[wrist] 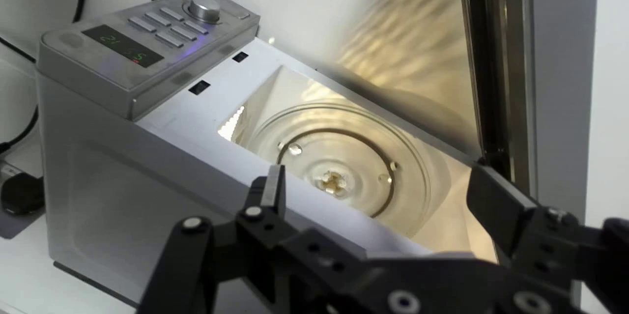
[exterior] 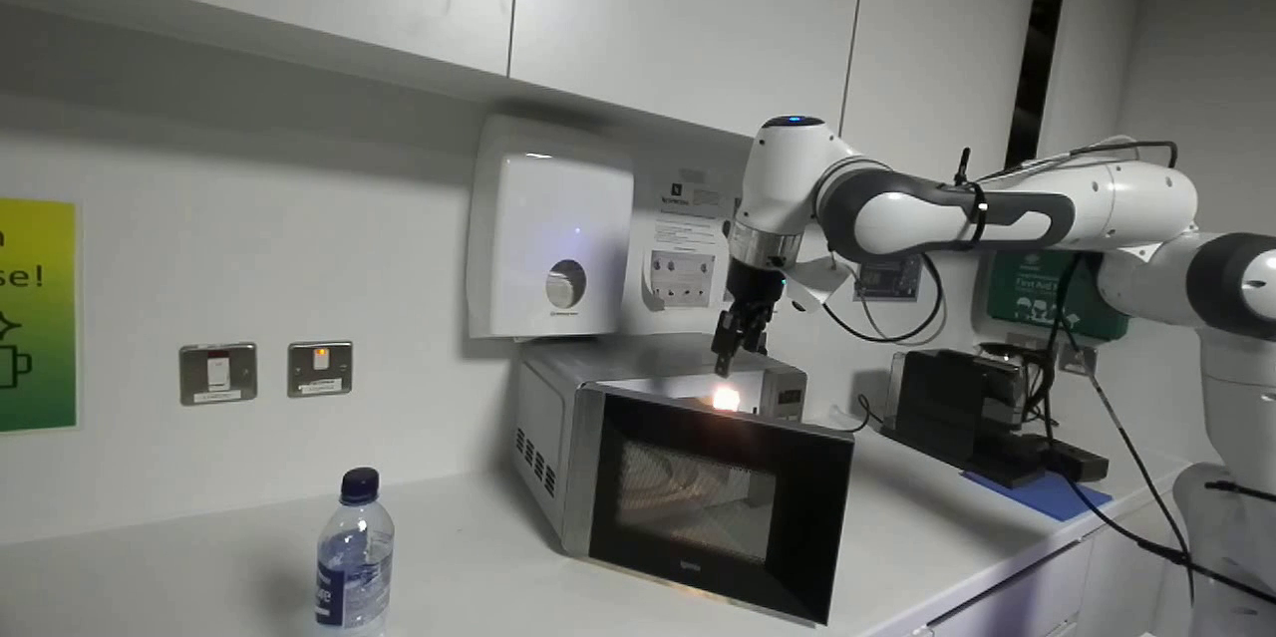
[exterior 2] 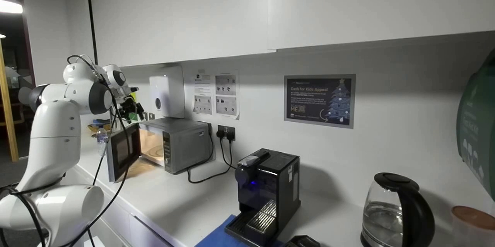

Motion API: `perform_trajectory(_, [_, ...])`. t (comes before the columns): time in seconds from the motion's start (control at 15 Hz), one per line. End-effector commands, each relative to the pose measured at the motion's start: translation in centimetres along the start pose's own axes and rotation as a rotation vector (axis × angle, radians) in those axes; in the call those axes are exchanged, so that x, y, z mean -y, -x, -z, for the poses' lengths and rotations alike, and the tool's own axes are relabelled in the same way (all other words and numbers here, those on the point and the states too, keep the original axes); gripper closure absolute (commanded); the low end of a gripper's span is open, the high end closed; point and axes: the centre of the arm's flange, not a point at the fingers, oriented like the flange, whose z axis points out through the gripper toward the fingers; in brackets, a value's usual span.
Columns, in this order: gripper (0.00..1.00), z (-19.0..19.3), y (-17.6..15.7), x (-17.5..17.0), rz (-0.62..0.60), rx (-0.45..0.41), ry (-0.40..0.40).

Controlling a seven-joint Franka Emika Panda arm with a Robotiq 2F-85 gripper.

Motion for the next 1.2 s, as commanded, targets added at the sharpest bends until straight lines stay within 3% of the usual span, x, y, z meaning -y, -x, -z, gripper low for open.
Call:
perform_trajectory(0.0, [0.0, -0.6, 4.2, -1.7, 0.002, 0.03, 0.003])
perform_trajectory(0.6, [0.0, -3.8, 6.6, -2.3, 0.043, 0.021, 0.016])
perform_trajectory(1.13, [0.0, -6.6, 5.5, -1.9, 0.024, -0.078, -0.069])
